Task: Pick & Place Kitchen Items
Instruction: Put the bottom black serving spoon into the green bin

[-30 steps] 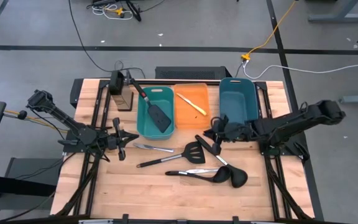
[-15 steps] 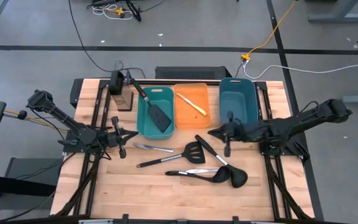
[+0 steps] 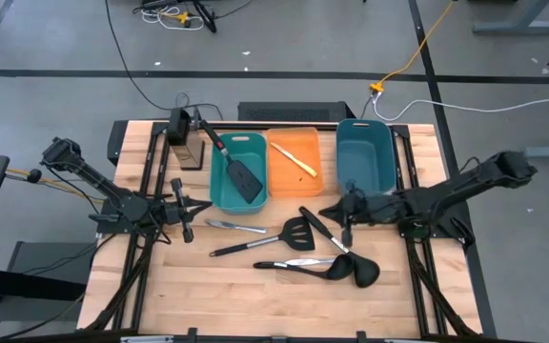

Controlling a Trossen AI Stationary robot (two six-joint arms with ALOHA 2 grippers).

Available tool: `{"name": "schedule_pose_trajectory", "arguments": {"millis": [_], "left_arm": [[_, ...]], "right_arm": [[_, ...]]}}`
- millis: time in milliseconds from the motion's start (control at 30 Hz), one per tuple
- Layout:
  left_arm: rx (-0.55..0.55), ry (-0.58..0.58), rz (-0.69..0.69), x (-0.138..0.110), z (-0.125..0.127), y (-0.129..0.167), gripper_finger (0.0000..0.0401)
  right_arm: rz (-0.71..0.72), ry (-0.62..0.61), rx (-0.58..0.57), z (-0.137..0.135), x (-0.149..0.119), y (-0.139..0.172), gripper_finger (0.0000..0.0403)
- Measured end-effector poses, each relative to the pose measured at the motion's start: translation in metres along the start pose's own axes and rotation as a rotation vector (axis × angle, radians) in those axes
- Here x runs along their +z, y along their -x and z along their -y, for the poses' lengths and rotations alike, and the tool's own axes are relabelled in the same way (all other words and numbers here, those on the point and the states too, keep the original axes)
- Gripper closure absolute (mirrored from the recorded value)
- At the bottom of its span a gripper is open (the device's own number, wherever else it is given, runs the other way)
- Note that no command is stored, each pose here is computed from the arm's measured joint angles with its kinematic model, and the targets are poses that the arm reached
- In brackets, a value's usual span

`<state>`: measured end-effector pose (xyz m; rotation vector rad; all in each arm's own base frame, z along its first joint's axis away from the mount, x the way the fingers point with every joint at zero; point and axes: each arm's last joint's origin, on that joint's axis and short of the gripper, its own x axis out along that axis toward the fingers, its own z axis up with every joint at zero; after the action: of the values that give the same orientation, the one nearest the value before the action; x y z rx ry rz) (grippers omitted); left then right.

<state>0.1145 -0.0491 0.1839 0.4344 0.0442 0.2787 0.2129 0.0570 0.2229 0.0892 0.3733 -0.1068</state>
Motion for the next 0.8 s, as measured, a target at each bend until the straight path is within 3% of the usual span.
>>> {"name": "schedule_pose_trajectory", "arguments": {"millis": [267,400,633,800], "left_arm": [[-0.001,0.024,-0.001,0.0,0.0,0.0,0.0385],[-0.001,0.028,-0.001,0.0,0.0,0.0,0.0377],[-0.001,0.056,0.0,0.0,0.0,0.0,0.0382],[-0.001,0.058,0.0,0.0,0.0,0.0,0.0385]], "right_arm": [[-0.294,0.026,-0.015,-0.051,0.018,-0.048,0.0397],[-0.351,0.052,-0.002,-0.08,0.021,-0.074,0.0388],[-0.429,0.077,0.029,-0.113,0.015,-0.102,0.0305],[-0.529,0.068,-0.046,-0.125,-0.009,-0.109,0.0249]]}}
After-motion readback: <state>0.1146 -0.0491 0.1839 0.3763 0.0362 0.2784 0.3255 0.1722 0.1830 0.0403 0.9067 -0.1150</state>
